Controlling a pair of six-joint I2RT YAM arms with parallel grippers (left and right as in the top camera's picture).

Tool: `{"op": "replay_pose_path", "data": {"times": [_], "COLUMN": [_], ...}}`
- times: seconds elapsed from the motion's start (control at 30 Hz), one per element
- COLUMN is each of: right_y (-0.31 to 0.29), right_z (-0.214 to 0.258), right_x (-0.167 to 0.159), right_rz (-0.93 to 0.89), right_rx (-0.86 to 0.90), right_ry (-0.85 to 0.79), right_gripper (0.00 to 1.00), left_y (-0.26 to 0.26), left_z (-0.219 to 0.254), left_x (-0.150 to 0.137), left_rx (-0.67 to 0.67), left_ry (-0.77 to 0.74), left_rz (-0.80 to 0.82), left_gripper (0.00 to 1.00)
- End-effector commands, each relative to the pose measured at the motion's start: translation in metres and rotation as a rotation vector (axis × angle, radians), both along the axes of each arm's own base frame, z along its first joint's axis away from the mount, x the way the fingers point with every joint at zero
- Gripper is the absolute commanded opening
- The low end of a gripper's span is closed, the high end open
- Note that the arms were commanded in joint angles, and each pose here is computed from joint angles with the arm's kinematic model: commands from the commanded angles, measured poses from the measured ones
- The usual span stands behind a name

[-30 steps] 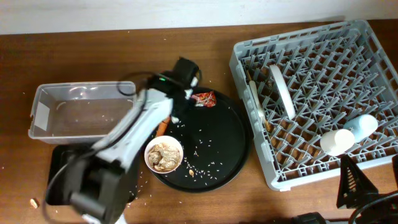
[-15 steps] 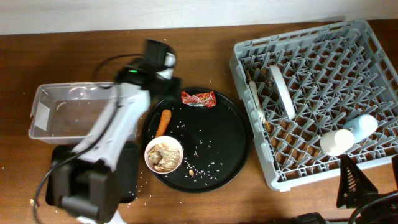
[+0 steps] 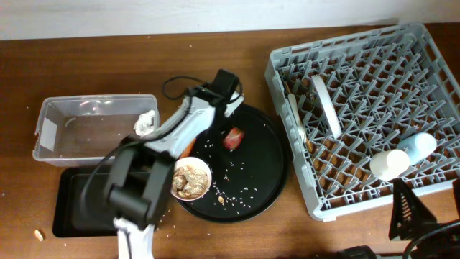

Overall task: Sort waste into correct bins and load items into the dishwasher rack
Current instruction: 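Gather the red wrapper, tissue and carrot with the left gripper into the clear bin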

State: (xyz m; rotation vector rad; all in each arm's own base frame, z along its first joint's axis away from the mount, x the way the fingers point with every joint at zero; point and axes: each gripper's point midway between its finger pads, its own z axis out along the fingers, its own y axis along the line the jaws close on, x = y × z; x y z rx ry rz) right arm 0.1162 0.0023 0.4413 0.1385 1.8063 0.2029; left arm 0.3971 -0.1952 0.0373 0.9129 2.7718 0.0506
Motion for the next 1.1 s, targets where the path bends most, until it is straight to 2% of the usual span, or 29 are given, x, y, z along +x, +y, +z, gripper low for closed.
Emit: {"op": "replay_pose_path", "data": {"times": [0.0, 0.1, 0.2, 0.23, 0.27, 0.3, 0.33, 0.37, 0.43, 0.47, 0.53, 0.63, 0.73, 0.9, 1.0, 1.03, 1.07], "right_y": [0.002, 0.002, 0.002, 0.002, 0.002, 0.002, 0.002, 0.002, 0.002, 0.002, 0.002, 0.002, 0.002, 0.002, 0.002, 0.002, 0.002], "right_z": [0.001, 0.001, 0.001, 0.001, 0.001, 0.001, 0.001, 0.001, 0.001, 0.001, 0.001, 0.001, 0.001, 0.001, 0.001, 0.001, 0.001], "right_x": [0.000, 0.000, 0.000, 0.000, 0.000, 0.000, 0.000, 0.000, 0.000, 0.000, 0.000, 0.000, 0.000, 0.000, 0.000, 0.000, 0.000], "right_rz": [0.008, 0.009, 0.008, 0.009, 0.009, 0.008, 0.008, 0.009, 0.009, 0.009, 0.009, 0.008, 0.009, 0.009, 0.008, 0.008, 0.008], "right_rx": [0.010, 0.010, 0.010, 0.010, 0.010, 0.010, 0.010, 0.010, 0.010, 0.010, 0.010, 0.010, 0.010, 0.010, 0.010, 0.010, 0.010], "right_ry": [-0.003, -0.002, -0.003, -0.003, -0.003, -0.003, -0.003, -0.003, -0.003, -0.003, -0.003, -0.003, -0.003, -0.002, -0.003, -0.002, -0.003], "right_gripper": [0.99, 0.99, 0.99, 0.98, 0.99, 0.99, 0.99, 0.99, 0.99, 0.99, 0.99, 0.99, 0.99, 0.99, 0.98, 0.99, 0.99], "left_y": [0.076, 0.181, 0.252, 0.254, 0.253, 0.249, 0.239, 0.234, 0.186, 0.160, 0.111, 0.076, 0.062, 0.074, 0.069, 0.067, 0.064], "left_z": [0.115, 0.145, 0.127, 0.121, 0.122, 0.126, 0.134, 0.138, 0.137, 0.131, 0.105, 0.056, 0.009, -0.048, -0.037, -0.028, -0.018], "left_x": [-0.005, -0.021, -0.027, -0.027, -0.026, -0.026, -0.026, -0.025, -0.024, -0.024, -0.025, -0.030, -0.025, -0.027, -0.015, -0.007, -0.001], "left_rx": [-0.046, -0.050, -0.045, -0.064, -0.068, -0.076, -0.086, -0.088, -0.180, -0.183, -0.132, -0.039, -0.004, 0.066, 0.042, 0.028, 0.014], "left_ry": [-0.140, -0.134, -0.110, -0.099, -0.100, -0.107, -0.126, -0.138, -0.102, -0.086, -0.085, -0.068, -0.013, 0.083, 0.046, 0.024, 0.004], "left_rz": [0.281, 0.615, 0.814, 0.825, 0.822, 0.812, 0.785, 0.770, 0.660, 0.592, 0.454, 0.407, 0.379, 0.402, 0.402, 0.404, 0.404], "left_gripper": [0.00, 0.00, 0.02, 0.34, 0.50, 0.56, 0.67, 0.69, 0.61, 0.61, 0.60, 0.60, 0.57, 0.56, 0.37, 0.24, 0.16]}}
